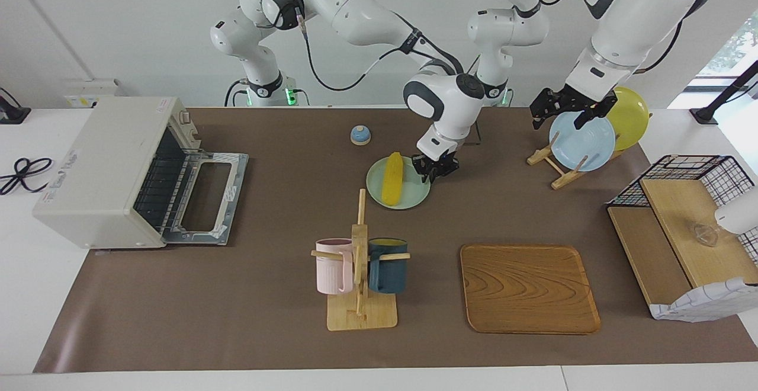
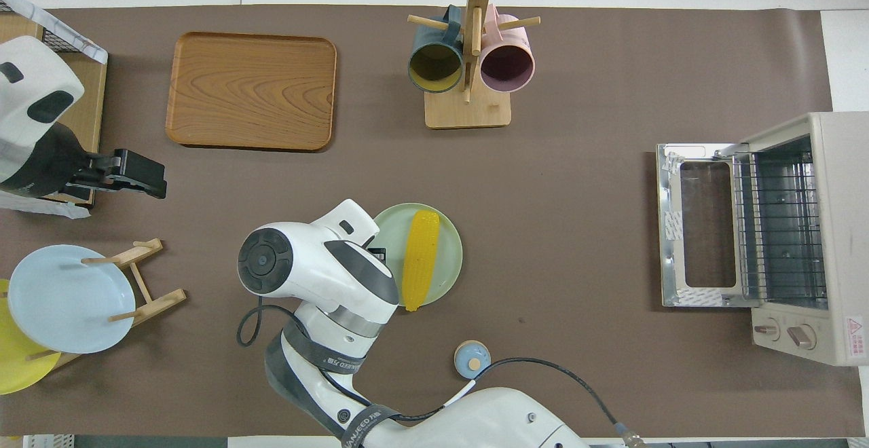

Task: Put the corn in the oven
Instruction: 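Carry the plate with corn into the open oven with the right gripper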

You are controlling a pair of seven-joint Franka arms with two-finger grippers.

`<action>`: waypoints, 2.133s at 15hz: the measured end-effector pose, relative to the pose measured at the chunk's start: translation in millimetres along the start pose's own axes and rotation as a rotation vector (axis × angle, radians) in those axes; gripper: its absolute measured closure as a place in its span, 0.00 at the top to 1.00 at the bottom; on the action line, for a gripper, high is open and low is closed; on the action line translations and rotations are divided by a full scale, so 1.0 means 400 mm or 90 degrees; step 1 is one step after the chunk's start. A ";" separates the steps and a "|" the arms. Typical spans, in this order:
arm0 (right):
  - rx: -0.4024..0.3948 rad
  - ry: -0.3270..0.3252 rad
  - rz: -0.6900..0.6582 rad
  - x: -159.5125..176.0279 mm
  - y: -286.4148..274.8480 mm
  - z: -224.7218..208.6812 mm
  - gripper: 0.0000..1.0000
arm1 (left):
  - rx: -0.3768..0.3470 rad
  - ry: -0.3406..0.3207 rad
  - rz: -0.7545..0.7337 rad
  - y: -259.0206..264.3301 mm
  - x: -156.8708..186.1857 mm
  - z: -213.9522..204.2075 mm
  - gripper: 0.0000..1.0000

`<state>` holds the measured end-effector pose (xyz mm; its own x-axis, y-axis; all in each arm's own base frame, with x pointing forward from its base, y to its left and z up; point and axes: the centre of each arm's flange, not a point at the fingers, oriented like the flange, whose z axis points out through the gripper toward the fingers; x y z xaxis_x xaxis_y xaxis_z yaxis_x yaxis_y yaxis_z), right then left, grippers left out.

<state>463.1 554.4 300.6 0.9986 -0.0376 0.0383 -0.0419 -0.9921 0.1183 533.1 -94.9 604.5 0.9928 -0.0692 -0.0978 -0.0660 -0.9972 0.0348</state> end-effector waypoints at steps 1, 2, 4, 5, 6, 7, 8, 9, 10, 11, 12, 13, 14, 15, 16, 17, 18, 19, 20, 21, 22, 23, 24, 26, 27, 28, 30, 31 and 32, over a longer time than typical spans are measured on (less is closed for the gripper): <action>0.008 0.001 0.001 -0.002 -0.002 0.010 0.14 | 0.000 0.000 0.000 0.000 0.000 0.000 1.00; 0.010 0.001 0.001 -0.004 -0.001 0.020 0.16 | 0.000 0.000 0.000 0.000 0.000 0.000 1.00; 0.009 0.000 0.002 -0.004 0.004 0.022 0.14 | 0.000 0.000 0.000 0.000 0.000 0.000 1.00; 0.010 0.001 0.002 -0.005 0.006 0.021 0.14 | 0.000 0.000 0.000 0.000 0.000 0.000 1.00; 0.009 0.001 0.003 -0.004 0.010 0.011 0.05 | 0.000 0.000 0.000 0.001 0.000 0.000 1.00; 0.008 0.001 0.004 0.000 0.017 -0.002 0.04 | 0.000 0.000 0.000 0.001 0.000 0.000 1.00; 0.002 -0.003 0.001 0.008 0.033 -0.017 0.04 | 0.000 0.000 0.001 0.001 0.000 0.000 1.00; -0.009 -0.011 -0.010 0.026 0.061 -0.036 0.04 | 0.000 0.000 0.001 0.002 0.000 0.000 1.00; -0.019 -0.020 -0.022 0.050 0.099 -0.064 0.04 | 0.000 0.000 0.001 0.002 0.000 0.000 1.00; -0.030 -0.031 -0.034 0.075 0.143 -0.096 0.04 | 0.000 0.000 0.001 0.002 0.000 0.000 1.00; -0.041 -0.043 -0.043 0.097 0.191 -0.136 0.03 | 0.000 0.000 0.001 0.003 0.000 0.000 1.00; -0.050 -0.054 -0.051 0.113 0.239 -0.180 0.03 | 0.000 0.000 0.001 0.003 -0.001 -0.001 1.00; -0.058 -0.065 -0.058 0.124 0.288 -0.226 0.03 | 0.000 0.000 0.002 0.003 -0.002 -0.001 1.00; -0.064 -0.076 -0.065 0.133 0.338 -0.268 0.03 | 0.000 0.000 0.002 0.004 -0.003 -0.002 1.00; -0.069 -0.086 -0.072 0.142 0.392 -0.303 0.03 | 0.000 0.000 0.002 0.004 -0.004 -0.003 1.00; -0.075 -0.097 -0.076 0.153 0.453 -0.329 0.03 | 0.000 0.000 0.002 0.004 -0.005 -0.004 1.00; -0.081 -0.107 -0.079 0.167 0.521 -0.346 0.03 | 0.000 0.001 0.002 0.004 -0.005 -0.005 1.00; -0.084 -0.117 -0.078 0.182 0.596 -0.355 0.03 | 0.000 0.001 0.002 0.004 -0.006 -0.005 1.00; -0.084 -0.129 -0.069 0.192 0.670 -0.356 0.03 | 0.000 0.001 0.002 0.004 -0.006 -0.005 1.00; -0.088 -0.140 -0.054 0.197 0.735 -0.348 0.03 | 0.000 0.001 0.002 0.004 -0.006 -0.005 1.00; -0.097 -0.149 -0.041 0.198 0.792 -0.336 0.03 | 0.000 0.001 0.002 0.004 -0.006 -0.005 1.00; -0.107 -0.156 -0.029 0.197 0.840 -0.326 0.03 | 0.000 0.000 0.002 0.004 -0.006 -0.005 1.00; -0.118 -0.162 -0.020 0.196 0.881 -0.318 0.03 | 0.000 0.000 0.002 0.005 -0.006 -0.005 1.00; -0.138 -0.171 -0.017 0.200 0.950 -0.299 0.03 | 0.000 0.000 0.002 0.005 -0.006 -0.005 1.00; -0.140 -0.176 -0.018 0.207 0.987 -0.294 0.03 | 0.000 0.000 0.002 0.005 -0.006 -0.005 1.00; -0.144 -0.178 -0.019 0.214 1.023 -0.291 0.03 | 0.000 0.000 0.002 0.005 -0.006 -0.005 1.00; -0.150 -0.190 -0.018 0.223 1.098 -0.275 0.03 | 0.000 0.000 0.002 0.005 -0.006 -0.005 1.00; -0.147 -0.197 -0.019 0.228 1.146 -0.256 0.03 | 0.000 0.000 0.002 0.005 -0.006 -0.005 1.00; -0.139 -0.198 -0.019 0.236 1.199 -0.234 0.03 | 0.000 0.000 0.002 0.005 -0.006 -0.005 1.00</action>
<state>534.1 86.3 454.0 0.9605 -0.0767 -0.2674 0.0148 -0.9457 0.3246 530.8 -96.5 606.7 0.9926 -0.0728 -0.0973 -0.0698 -0.9970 0.0346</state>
